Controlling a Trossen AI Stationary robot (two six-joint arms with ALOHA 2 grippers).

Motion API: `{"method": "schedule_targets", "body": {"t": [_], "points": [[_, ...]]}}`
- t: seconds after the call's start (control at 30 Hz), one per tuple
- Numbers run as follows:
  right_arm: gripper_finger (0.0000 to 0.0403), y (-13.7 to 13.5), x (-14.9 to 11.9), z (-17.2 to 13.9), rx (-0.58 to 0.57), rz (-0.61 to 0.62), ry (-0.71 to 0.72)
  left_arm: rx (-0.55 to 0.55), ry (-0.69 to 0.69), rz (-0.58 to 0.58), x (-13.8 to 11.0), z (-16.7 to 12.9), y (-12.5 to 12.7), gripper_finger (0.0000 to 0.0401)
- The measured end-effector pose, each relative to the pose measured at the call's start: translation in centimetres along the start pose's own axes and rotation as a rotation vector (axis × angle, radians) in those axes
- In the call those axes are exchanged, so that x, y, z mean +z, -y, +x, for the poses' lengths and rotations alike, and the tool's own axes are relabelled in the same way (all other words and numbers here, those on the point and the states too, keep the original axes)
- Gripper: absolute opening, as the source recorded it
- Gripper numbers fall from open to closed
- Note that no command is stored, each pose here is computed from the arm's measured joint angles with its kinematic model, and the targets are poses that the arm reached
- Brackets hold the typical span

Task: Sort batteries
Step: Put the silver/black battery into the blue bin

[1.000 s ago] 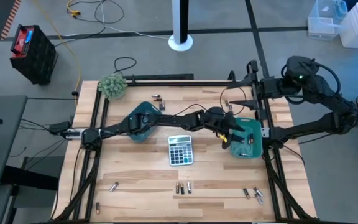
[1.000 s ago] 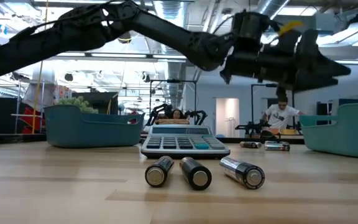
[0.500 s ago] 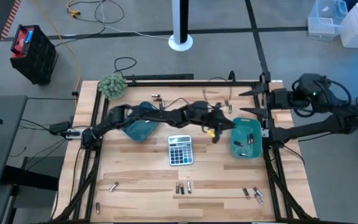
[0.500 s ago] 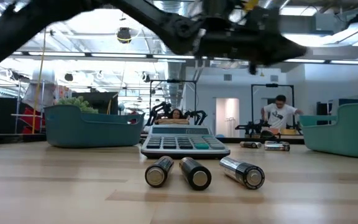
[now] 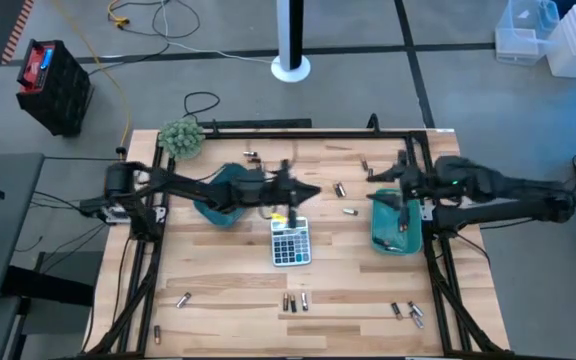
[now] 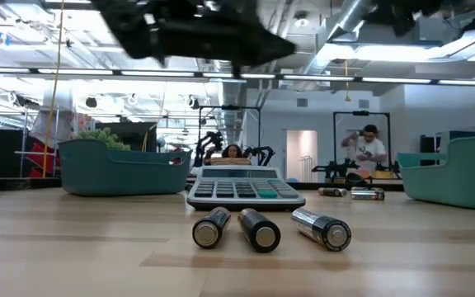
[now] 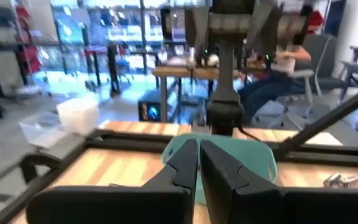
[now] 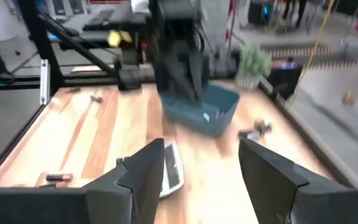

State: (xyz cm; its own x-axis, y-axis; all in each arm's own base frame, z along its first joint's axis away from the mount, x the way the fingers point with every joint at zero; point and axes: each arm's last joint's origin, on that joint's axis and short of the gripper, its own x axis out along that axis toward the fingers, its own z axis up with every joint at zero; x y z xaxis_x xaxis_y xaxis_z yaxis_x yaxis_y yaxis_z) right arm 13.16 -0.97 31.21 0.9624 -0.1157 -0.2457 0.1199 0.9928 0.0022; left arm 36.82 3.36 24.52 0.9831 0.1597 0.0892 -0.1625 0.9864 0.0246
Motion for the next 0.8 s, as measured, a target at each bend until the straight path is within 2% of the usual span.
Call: {"method": "schedule_targets", "body": {"t": [0.13,0.23,0.4,0.6,0.8], "points": [[0.0223,-0.1,-2.9,2.6,-0.003,0.092,-0.049,0.023,0.043,-0.018,0.9,-3.1,-0.3,0.0013],[0.0223,-0.2,-5.0,4.5,-0.005,0.149,-0.092,0.014,0.000,-0.015,0.9,-4.8,-0.3,0.0013],[0.0223,-0.7,-7.0,7.5,-0.004,0.210,-0.176,-0.009,-0.010,0.008,1.3,-7.0,0.0,0.0013],[0.0223,-3.1,-8.8,10.7,0.081,0.182,-0.247,-0.033,-0.028,0.025,0.9,-9.7,0.9,0.0013],[0.0223,-5.6,-9.7,13.3,0.148,0.109,-0.342,0.044,-0.011,0.022,1.0,-11.9,0.8,0.0013]]}}
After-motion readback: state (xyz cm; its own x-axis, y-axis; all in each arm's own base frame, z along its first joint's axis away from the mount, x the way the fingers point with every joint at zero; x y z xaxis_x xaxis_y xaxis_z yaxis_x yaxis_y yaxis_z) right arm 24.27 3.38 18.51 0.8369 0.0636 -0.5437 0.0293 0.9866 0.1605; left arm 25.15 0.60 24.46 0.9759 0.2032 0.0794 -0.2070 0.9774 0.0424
